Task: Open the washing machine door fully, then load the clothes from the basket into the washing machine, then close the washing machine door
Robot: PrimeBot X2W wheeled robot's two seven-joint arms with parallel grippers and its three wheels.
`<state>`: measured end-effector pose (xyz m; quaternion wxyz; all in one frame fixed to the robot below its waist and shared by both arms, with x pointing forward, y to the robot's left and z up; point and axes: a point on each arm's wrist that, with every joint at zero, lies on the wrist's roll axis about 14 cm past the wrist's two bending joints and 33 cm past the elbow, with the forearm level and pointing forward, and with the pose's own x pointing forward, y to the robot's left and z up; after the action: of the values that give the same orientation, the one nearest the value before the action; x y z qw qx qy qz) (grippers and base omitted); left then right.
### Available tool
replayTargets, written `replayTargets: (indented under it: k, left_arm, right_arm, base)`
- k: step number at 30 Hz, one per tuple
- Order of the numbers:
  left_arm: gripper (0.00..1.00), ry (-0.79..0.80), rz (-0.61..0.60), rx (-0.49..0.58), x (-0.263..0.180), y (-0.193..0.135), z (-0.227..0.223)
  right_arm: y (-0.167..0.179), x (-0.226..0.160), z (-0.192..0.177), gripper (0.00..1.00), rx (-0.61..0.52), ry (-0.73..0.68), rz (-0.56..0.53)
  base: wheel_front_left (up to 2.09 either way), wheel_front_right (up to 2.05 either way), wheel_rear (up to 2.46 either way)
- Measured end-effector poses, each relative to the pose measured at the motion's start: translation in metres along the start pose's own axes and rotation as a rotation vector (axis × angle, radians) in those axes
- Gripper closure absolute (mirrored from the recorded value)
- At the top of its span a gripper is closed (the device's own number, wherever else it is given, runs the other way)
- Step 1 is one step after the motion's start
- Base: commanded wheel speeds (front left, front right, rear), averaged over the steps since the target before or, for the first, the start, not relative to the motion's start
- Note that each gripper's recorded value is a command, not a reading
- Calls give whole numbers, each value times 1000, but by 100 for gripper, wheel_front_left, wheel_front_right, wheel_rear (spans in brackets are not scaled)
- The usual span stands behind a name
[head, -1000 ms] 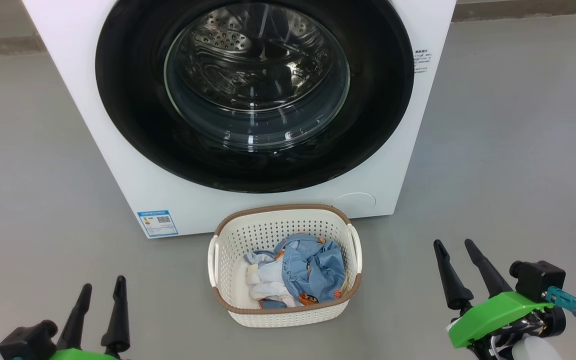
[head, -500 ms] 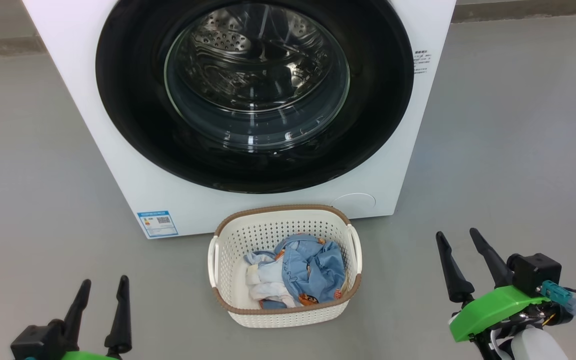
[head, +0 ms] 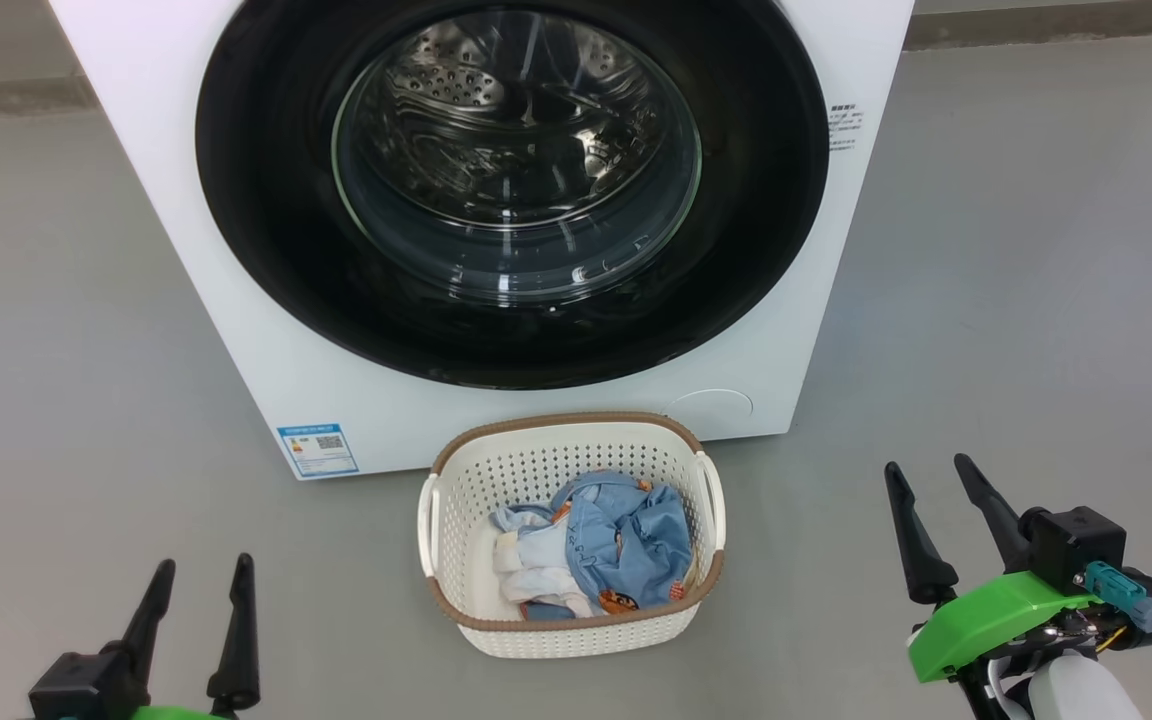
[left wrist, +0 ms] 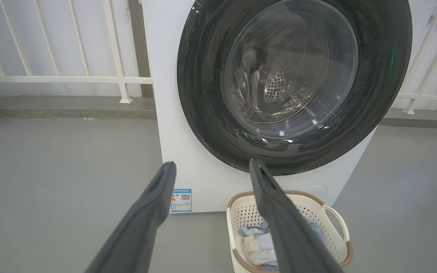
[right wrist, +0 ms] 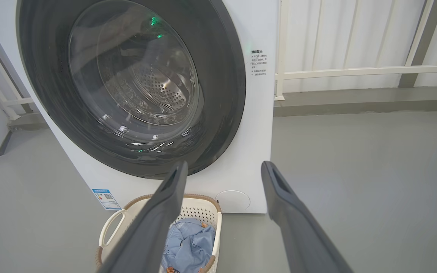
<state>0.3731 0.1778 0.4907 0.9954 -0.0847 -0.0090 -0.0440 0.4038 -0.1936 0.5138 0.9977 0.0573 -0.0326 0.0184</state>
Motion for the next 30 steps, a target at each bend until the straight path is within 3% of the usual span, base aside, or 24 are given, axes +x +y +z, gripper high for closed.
replayTargets:
  k: [30]
  left_arm:
    - [0,1,35,-7,-1,7,-1]
  right_arm:
    - [-5,0,1,0,-3,-3,-33]
  base:
    - [0,0,0]
